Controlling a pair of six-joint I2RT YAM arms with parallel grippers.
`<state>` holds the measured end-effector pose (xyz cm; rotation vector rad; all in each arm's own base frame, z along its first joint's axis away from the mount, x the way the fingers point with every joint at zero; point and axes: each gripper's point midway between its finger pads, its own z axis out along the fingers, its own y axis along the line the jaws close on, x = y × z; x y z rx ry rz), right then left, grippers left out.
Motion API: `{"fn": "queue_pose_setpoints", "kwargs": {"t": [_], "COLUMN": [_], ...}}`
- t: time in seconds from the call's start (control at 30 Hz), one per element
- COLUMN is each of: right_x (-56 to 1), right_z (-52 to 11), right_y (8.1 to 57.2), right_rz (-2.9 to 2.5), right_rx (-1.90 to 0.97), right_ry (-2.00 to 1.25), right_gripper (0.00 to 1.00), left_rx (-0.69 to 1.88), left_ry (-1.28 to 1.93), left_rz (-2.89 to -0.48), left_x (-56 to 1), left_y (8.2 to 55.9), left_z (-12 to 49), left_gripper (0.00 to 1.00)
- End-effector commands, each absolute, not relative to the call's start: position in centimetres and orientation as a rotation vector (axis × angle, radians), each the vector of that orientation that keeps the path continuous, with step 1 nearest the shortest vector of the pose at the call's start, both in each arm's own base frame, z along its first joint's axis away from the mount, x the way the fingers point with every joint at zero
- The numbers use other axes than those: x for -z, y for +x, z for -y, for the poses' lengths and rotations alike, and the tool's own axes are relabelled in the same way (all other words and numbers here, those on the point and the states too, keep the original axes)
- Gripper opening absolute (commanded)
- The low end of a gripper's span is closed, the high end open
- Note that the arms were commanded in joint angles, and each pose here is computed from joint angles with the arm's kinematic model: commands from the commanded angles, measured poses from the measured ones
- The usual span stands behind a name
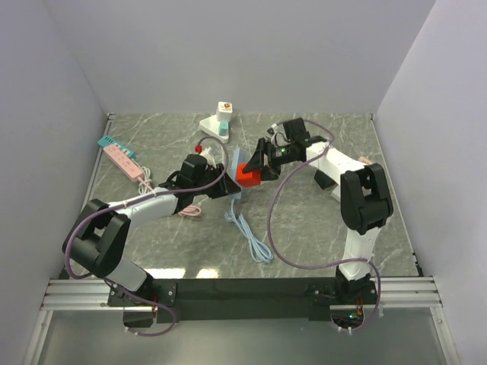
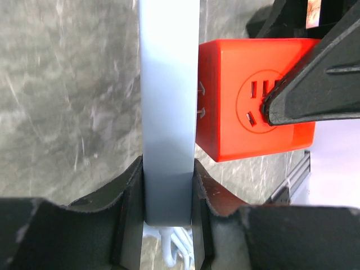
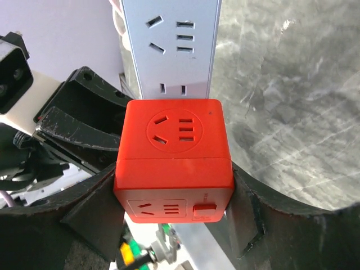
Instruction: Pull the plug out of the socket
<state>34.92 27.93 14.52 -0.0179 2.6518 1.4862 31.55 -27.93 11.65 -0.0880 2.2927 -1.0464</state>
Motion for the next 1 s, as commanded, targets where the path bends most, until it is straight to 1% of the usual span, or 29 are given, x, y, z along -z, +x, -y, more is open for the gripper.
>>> {"fn": "queue_pose_setpoints", "kwargs": {"t": [0.0,0.03,0.1,0.2,0.3,0.37,0.4,0.43,0.5,0.53,0.57,0.6,0.67,0.8,0.93,0.97], "right_x": [-17.0,-16.2,-14.9,-15.3,-15.3,-15.4,-15.4,-16.8,-16.6,-18.3,-17.9,-17.5,-18.4,-18.7,-18.1,-17.6], "right_z": [-26.4,-26.8,-29.4,-31.2,-31.3,-31.0,-30.6,-29.9,-28.5,-27.1,-26.0,-24.9,-22.3,-20.5,-17.5,-15.8], "right_y": [36.8,36.6,33.8,31.2,31.0,30.9,31.2,32.6,32.6,34.5,33.9,34.6,35.7,35.9,37.8,39.0], "right_rz": [-2.482,-2.486,-2.507,-2.468,-2.431,-2.457,-2.472,-2.448,-2.524,-2.486,-2.557,-2.59,-2.601,-2.623,-2.564,-2.545], "right_rx": [-1.419,-1.367,-1.373,-1.422,-1.442,-1.422,-1.404,-1.398,-1.382,-1.383,-1.362,-1.344,-1.309,-1.339,-1.107,-0.97], "right_ry": [0.076,0.113,0.111,0.162,0.249,0.226,0.225,0.219,0.178,0.179,0.151,0.172,0.157,0.142,0.281,0.354], "right_gripper": [0.0,0.0,0.0,0.0,0.0,0.0,0.0,0.0,0.0,0.0,0.0,0.0,0.0,0.0,0.0,0.0], "left_rx": [0.966,0.971,0.971,0.977,0.968,0.959,0.951,0.944,0.929,0.923,0.917,0.908,0.9,0.883,0.842,0.81], "left_ry": [-0.19,-0.19,-0.195,-0.19,-0.194,-0.196,-0.195,-0.198,-0.2,-0.202,-0.207,-0.217,-0.235,-0.266,-0.278,-0.304], "left_rz": [-2.384,-2.38,-2.38,-2.354,-2.336,-2.337,-2.336,-2.339,-2.344,-2.342,-2.343,-2.344,-2.352,-2.361,-2.334,-2.342], "left_x": [-9.5,-9.7,-9.8,-10.9,-11.5,-11.5,-11.7,-11.6,-11.4,-11.4,-11.3,-11.0,-10.5,-9.8,-11.0,-11.0], "left_y": [31.2,31.3,31.6,32.5,33.0,33.2,33.3,33.3,33.1,33.0,32.9,32.8,32.6,32.3,33.3,33.6], "left_z": [25.3,25.4,25.5,25.9,25.9,25.8,25.6,25.5,24.9,24.7,24.4,23.8,23.2,22.0,20.9,19.8], "left_gripper": [0.0,0.0,0.01,0.01,0.0,0.0,0.0,0.0,0.0,0.0,0.0,0.0,0.0,0.0,0.0,0.0]}}
